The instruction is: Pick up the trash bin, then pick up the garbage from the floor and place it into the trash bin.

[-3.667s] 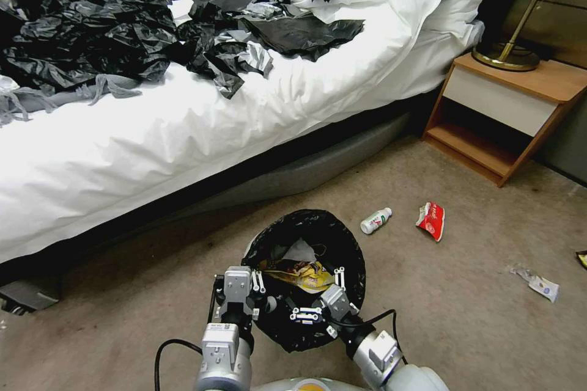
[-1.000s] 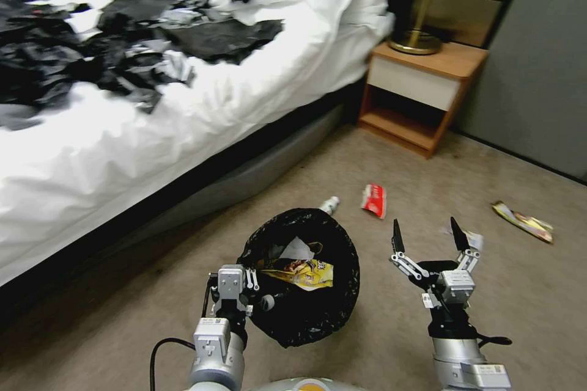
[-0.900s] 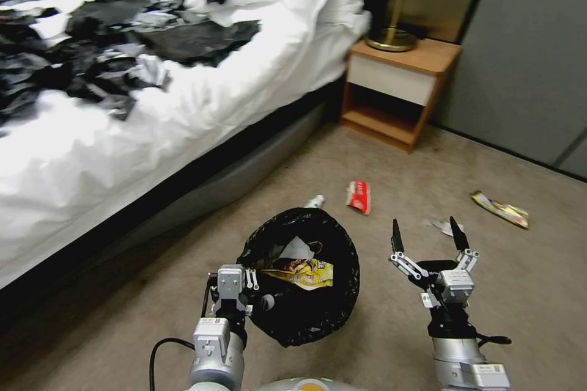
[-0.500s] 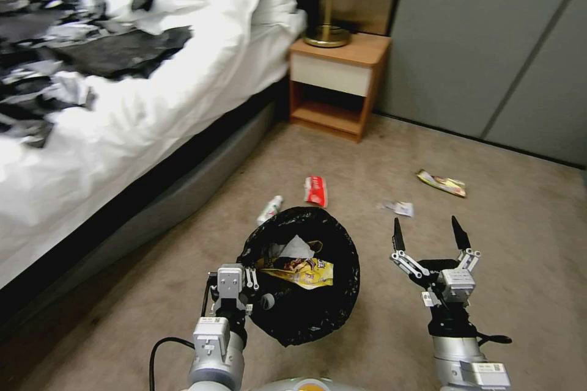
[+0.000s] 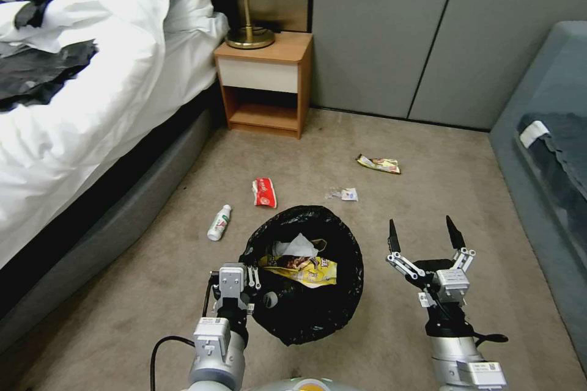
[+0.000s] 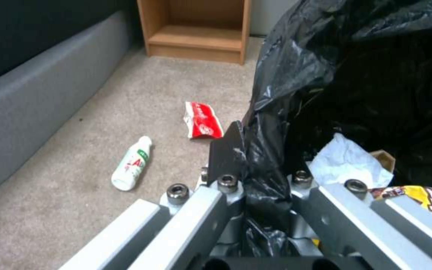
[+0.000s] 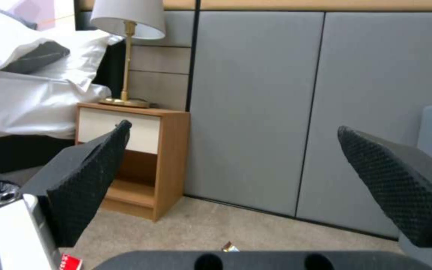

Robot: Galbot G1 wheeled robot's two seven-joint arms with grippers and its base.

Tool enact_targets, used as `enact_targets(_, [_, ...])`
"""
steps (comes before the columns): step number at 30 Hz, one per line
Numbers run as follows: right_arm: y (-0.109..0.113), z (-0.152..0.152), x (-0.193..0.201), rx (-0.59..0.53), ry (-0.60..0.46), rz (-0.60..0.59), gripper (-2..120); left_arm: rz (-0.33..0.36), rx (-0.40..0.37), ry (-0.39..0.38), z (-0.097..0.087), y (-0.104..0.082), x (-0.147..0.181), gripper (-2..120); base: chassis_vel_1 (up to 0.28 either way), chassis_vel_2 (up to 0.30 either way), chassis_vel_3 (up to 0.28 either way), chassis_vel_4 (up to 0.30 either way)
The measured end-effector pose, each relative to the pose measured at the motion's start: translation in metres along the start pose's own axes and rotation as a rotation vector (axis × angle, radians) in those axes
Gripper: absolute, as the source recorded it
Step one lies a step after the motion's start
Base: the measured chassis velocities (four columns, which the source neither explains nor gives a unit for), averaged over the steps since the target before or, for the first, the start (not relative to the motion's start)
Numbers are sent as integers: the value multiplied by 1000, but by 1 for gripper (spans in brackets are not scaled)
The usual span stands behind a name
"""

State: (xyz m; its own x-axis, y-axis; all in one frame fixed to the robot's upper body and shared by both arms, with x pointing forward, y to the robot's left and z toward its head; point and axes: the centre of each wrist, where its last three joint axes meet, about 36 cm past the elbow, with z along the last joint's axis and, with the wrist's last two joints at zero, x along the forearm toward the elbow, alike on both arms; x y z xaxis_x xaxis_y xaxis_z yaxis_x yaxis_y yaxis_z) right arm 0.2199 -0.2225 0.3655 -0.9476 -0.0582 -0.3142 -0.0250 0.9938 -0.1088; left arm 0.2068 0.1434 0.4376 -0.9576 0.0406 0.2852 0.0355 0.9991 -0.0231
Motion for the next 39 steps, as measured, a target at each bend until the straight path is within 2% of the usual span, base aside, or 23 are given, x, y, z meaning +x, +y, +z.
enact_targets(21, [-1, 2, 2, -8, 1, -19, 100, 2, 4, -5, 0, -1, 1, 1, -19, 14, 14, -14])
enact_targets(39, [0, 3, 2, -13, 4, -13, 100, 0, 4, -7, -1, -1, 0, 1, -219, 209, 210, -215])
